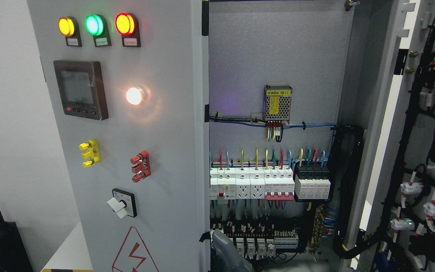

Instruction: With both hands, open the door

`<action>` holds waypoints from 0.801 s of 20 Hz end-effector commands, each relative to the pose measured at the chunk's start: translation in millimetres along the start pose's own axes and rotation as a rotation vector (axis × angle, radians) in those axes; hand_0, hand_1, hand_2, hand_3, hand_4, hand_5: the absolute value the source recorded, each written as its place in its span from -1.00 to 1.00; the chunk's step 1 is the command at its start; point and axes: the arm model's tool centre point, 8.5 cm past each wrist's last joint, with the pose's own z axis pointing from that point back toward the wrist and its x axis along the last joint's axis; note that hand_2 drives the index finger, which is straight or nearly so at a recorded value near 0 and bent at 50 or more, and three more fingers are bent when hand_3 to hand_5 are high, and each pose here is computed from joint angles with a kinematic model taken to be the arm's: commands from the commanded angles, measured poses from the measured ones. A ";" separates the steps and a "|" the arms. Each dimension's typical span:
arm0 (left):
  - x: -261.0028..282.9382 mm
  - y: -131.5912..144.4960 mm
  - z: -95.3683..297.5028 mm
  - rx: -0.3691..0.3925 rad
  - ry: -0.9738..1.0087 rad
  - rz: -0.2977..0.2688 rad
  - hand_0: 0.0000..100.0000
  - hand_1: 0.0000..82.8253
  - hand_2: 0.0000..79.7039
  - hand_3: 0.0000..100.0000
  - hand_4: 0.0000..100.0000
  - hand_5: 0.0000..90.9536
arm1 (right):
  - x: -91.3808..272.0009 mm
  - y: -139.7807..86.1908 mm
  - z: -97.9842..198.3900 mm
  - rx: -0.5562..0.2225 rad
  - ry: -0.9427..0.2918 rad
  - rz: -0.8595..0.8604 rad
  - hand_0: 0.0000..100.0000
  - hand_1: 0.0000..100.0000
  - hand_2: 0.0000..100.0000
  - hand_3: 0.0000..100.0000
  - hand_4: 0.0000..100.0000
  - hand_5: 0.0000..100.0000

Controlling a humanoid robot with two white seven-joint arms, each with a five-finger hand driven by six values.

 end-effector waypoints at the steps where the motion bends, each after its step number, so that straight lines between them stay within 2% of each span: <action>1: 8.8 0.7 -1.6 0.000 -0.014 -0.004 -1.00 -1.00 -1.00 -1.00 -0.94 -1.00 | 2.1 22.7 -4.0 0.054 -0.022 -0.008 -1.00 -1.00 -1.00 -1.00 -1.00 -1.00; 7: 8.9 0.7 -1.6 0.000 -0.016 -0.004 -1.00 -1.00 -1.00 -1.00 -0.94 -1.00 | 0.4 36.7 -0.1 0.110 -0.031 -0.019 -1.00 -1.00 -1.00 -1.00 -1.00 -1.00; 16: 8.9 0.7 -1.6 0.000 -0.016 -0.004 -1.00 -1.00 -1.00 -1.00 -0.93 -1.00 | -0.4 49.7 -0.7 0.136 -0.045 -0.034 -1.00 -1.00 -1.00 -1.00 -1.00 -1.00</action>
